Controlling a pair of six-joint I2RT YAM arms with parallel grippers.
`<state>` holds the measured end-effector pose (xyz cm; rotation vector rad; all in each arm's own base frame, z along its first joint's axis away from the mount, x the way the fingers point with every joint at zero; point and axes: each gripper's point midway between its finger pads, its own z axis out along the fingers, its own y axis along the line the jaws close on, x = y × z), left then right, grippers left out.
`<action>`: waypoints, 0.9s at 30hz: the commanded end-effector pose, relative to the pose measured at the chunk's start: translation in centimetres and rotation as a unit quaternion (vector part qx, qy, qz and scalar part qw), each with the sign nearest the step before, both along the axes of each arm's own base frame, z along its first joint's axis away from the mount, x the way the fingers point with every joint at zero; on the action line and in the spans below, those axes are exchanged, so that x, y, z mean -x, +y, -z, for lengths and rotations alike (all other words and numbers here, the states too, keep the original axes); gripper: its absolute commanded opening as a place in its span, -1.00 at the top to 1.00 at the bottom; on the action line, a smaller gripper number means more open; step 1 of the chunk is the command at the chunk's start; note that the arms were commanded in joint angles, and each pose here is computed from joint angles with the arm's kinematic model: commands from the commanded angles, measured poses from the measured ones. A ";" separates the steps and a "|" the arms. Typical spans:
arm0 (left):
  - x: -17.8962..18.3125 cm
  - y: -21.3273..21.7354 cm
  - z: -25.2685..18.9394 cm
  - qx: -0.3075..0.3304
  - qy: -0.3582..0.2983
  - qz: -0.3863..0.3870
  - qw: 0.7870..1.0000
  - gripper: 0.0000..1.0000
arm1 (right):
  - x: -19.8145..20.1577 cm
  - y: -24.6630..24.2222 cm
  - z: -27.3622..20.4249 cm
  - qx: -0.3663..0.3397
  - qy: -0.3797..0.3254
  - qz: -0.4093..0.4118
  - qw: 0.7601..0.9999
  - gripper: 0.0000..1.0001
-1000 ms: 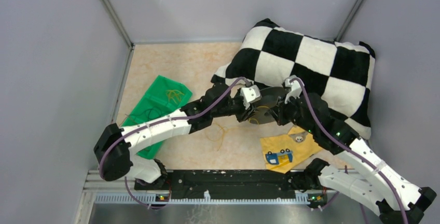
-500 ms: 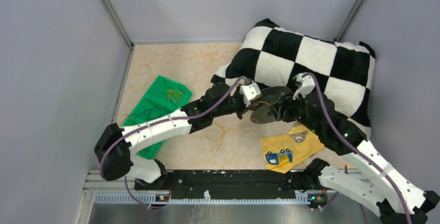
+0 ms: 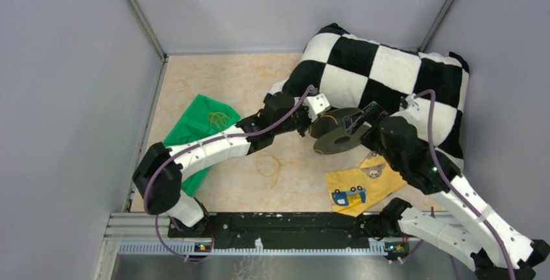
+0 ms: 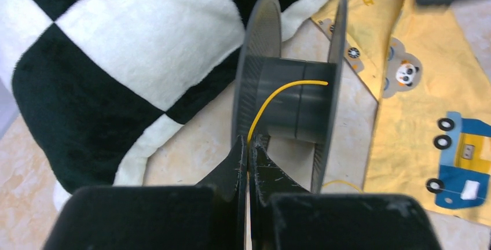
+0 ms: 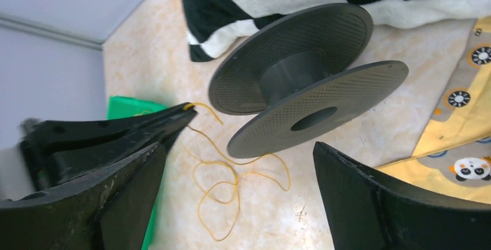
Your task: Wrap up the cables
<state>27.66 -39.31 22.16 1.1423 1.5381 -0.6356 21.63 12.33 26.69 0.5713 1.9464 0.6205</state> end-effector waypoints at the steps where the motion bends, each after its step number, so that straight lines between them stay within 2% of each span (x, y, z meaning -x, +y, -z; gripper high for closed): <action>1: -2.4 -1.1 -3.6 0.033 -0.049 -0.020 0.998 1.00 | -2.0 0.0 1.9 -0.011 0.040 0.071 0.997 -0.97; 10: -3.2 -0.6 -1.7 0.008 -0.073 -0.029 0.997 1.00 | -3.8 -0.2 4.1 -0.024 0.056 0.139 0.988 -0.94; 16: -2.6 0.2 -1.1 0.013 -0.067 -0.030 0.997 1.00 | -4.2 0.4 6.0 -0.028 0.064 0.141 0.988 -0.68; 23: -1.5 1.0 -0.6 0.013 -0.059 -0.018 0.998 1.00 | -4.5 1.5 6.6 -0.023 0.066 0.112 0.991 -0.48; 27: -1.0 1.5 -0.6 0.018 -0.051 -0.023 0.998 1.00 | -4.5 2.1 6.9 -0.017 0.070 0.095 0.993 -0.17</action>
